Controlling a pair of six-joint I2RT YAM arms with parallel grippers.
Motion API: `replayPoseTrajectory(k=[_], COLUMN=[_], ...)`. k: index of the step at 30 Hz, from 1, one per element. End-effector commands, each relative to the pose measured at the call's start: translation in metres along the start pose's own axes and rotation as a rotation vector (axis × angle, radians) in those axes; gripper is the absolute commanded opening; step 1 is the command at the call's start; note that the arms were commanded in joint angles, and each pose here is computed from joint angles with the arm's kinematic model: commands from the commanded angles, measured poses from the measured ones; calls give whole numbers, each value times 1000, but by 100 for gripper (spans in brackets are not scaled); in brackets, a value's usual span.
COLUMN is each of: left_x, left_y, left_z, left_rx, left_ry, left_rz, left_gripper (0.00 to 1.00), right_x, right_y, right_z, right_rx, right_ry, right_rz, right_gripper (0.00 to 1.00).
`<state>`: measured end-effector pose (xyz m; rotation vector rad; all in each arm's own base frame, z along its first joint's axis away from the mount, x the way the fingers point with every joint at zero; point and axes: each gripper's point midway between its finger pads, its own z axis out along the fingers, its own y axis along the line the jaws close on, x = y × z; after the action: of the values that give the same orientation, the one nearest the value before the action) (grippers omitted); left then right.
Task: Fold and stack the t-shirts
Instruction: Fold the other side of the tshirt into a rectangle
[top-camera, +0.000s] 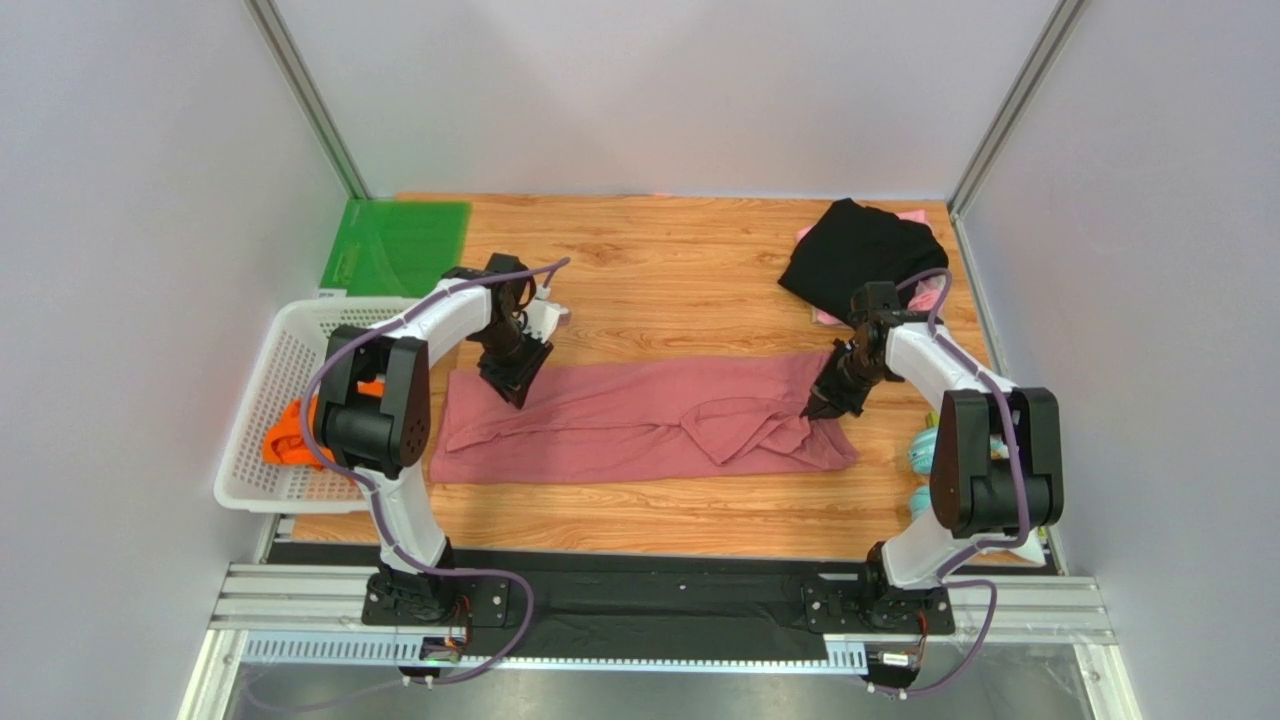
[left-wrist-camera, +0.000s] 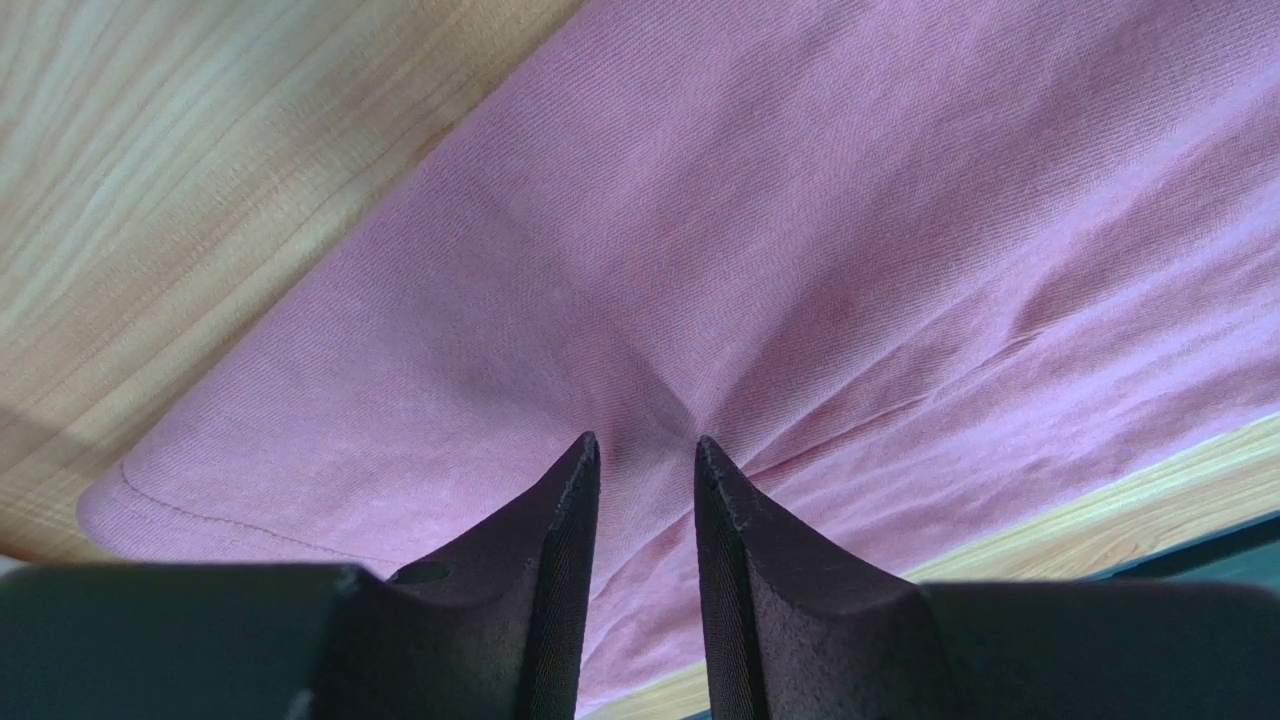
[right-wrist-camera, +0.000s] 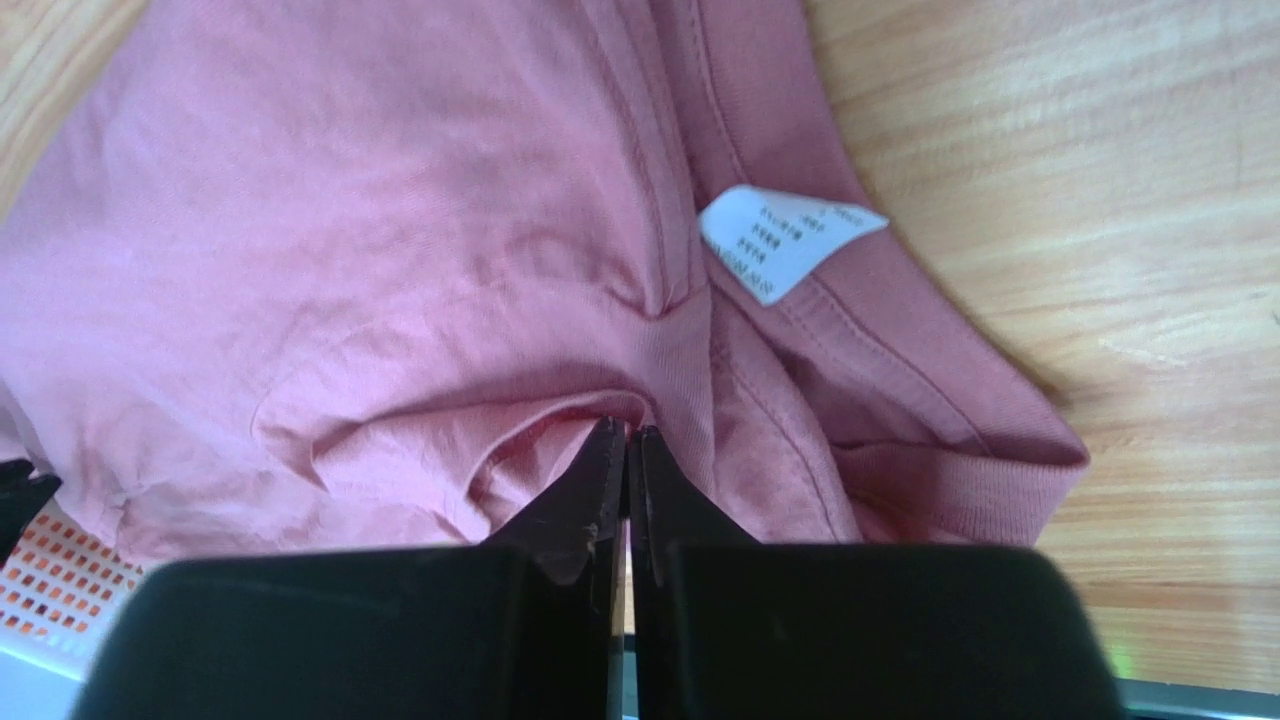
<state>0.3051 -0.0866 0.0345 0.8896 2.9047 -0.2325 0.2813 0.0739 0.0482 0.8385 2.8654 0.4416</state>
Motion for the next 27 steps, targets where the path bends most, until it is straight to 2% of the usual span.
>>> replayPoseTrajectory(k=[1, 5, 9, 10, 11, 13, 14, 17, 19, 23, 27], left_x=[-7, -6, -6, -7, -7, -8, -8, -10, -9, -7, -7], left_y=[0, 0, 1, 1, 1, 2, 2, 2, 2, 2, 2], left_z=[-14, -13, -14, -14, -15, -15, -15, -16, -16, -16, -17], left_rx=[-18, -21, -24, -25, -26, -27, -27, -30, -31, -31, -34], left_ry=[-53, -52, -54, -53, -56, -58, -59, -63, -61, -59, -63], left_rz=[29, 30, 31, 30, 31, 33, 33, 35, 35, 35, 34], left_gripper=[36, 36, 36, 36, 36, 36, 36, 36, 36, 36, 36], right_x=[7, 25, 57, 66, 74, 97, 104, 127, 126, 101, 98], right_y=[19, 25, 15, 13, 8, -4, -6, -19, -23, 19, 54], right_z=[-26, -52, -57, -55, -56, -45, -43, -33, -34, -63, -61], right_rx=[-90, -131, -137, -138, -131, -118, -122, -79, -45, -138, -156], right_ry=[-42, -55, -16, 1, 15, 82, 99, 178, 168, 73, 69], right_rz=[-25, -54, -67, -69, -69, -68, -70, -73, -95, -112, -179], right_gripper=[0, 0, 3, 7, 16, 21, 30, 43, 45, 46, 45])
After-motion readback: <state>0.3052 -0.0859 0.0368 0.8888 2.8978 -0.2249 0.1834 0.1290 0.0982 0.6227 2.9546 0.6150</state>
